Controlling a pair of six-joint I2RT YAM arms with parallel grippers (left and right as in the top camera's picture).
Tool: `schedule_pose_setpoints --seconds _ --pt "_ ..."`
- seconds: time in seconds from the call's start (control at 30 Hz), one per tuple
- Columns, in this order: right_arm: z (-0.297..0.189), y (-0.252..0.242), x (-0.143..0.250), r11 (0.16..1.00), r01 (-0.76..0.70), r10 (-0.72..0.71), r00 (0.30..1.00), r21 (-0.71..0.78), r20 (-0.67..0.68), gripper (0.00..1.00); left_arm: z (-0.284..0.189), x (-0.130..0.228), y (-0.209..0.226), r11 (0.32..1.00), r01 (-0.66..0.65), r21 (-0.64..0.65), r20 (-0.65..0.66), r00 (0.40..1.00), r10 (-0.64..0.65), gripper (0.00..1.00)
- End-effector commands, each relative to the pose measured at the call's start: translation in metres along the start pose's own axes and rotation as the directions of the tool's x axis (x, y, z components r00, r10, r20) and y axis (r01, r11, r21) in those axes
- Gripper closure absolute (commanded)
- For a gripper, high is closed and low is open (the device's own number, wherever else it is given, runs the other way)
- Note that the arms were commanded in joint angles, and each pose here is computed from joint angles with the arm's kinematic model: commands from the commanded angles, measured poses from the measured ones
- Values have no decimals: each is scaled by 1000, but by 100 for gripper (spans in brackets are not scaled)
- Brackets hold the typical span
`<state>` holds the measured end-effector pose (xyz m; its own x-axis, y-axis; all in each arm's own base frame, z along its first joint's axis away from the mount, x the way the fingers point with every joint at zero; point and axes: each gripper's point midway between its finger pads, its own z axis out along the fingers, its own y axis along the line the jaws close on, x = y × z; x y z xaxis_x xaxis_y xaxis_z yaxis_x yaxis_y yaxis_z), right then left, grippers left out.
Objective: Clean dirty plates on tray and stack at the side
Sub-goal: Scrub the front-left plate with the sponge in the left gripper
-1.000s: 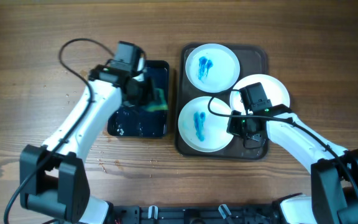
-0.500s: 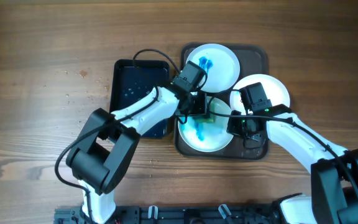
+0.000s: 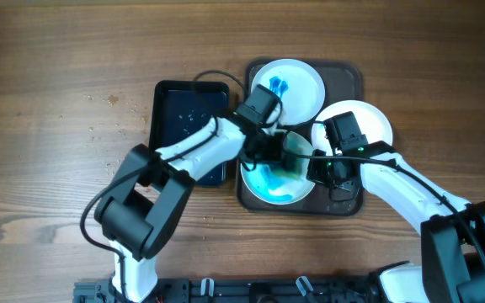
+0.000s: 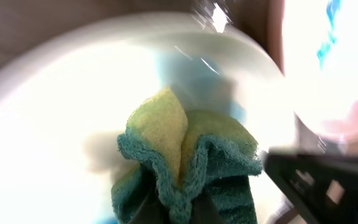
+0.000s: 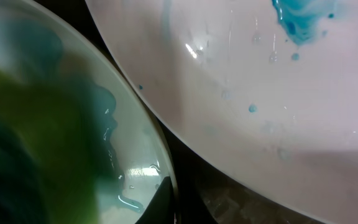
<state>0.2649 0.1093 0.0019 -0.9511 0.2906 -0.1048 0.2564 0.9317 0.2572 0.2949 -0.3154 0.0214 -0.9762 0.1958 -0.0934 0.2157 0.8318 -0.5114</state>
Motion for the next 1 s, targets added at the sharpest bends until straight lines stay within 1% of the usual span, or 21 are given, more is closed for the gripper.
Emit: schedule_pose_setpoints --seconds 0.0,0.03,0.07,0.1,0.13,0.17,0.23,0.27,0.3,0.33,0.37,0.43,0.47,0.5,0.57,0.6,0.63,0.67,0.73,0.9,0.97 --pt "3 -13 -3 998 -15 15 1000 60 14 96 14 44 -22 995 0 103 -172 985 18 96" --pt "3 -13 -2 998 -15 15 1000 61 12 96 13 50 -11 999 24 46 -191 982 -15 96" --pt "3 -13 -2 998 -15 15 1000 61 11 96 11 54 10 998 48 -51 -196 979 -57 96" --pt "3 -13 -2 998 -15 15 1000 61 11 96 7 56 31 986 63 -154 -188 978 -91 96" --pt "3 -13 -2 998 -15 15 1000 61 11 96 0 56 55 960 74 -269 -165 979 -122 96" --pt "3 -13 -2 998 -15 14 1000 61 11 96 -7 54 74 925 97 -366 -133 979 -155 96" --pt "3 -13 -2 998 -16 15 1000 61 11 96 -32 49 121 792 160 -589 -17 978 -210 96" --pt "3 -13 -2 998 -15 15 1000 61 11 96 -41 45 131 748 178 -639 25 977 -211 96" --pt "3 -13 -2 998 -15 15 1000 62 11 96 -55 38 146 684 204 -700 91 976 -199 96" --pt "3 -13 -2 998 -15 15 1000 61 11 96 -64 31 152 653 214 -727 128 976 -177 96" --pt "3 -13 -2 998 -15 14 1000 62 11 96 -75 18 155 626 235 -744 194 972 -135 96" --pt "3 -13 -2 998 -14 13 1000 62 11 96 -69 4 148 664 255 -703 237 964 -119 96" --pt "3 -13 -2 998 -7 6 1000 62 10 96 -62 1 140 703 252 -665 232 964 -126 96" --pt "3 -13 -2 998 6 -6 1000 62 10 96 -50 0 127 767 242 -595 208 967 -144 96" --pt "3 -13 -2 998 11 -12 1000 62 9 96 -31 1 99 868 206 -452 140 977 -159 96" --pt "3 -13 -2 998 12 -12 1000 62 9 96 -18 4 70 940 162 -299 67 987 -149 96" --pt "3 -13 -2 998 11 -12 1000 62 9 96 -7 8 35 985 133 -114 -7 991 -135 96" --pt "3 -13 -2 998 11 -12 1000 62 9 96 -4 11 17 993 119 -26 -36 992 -120 96" --pt "3 -13 -2 998 11 -11 1000 62 9 96 4 15 -11 994 69 88 -54 996 -64 96" --pt "3 -14 -1 998 11 -11 1000 64 5 96 22 23 -46 989 -53 137 -20 998 56 96" --pt "3 -14 -1 998 11 -11 1000 64 5 96 26 16 -46 992 -74 101 28 997 71 96"
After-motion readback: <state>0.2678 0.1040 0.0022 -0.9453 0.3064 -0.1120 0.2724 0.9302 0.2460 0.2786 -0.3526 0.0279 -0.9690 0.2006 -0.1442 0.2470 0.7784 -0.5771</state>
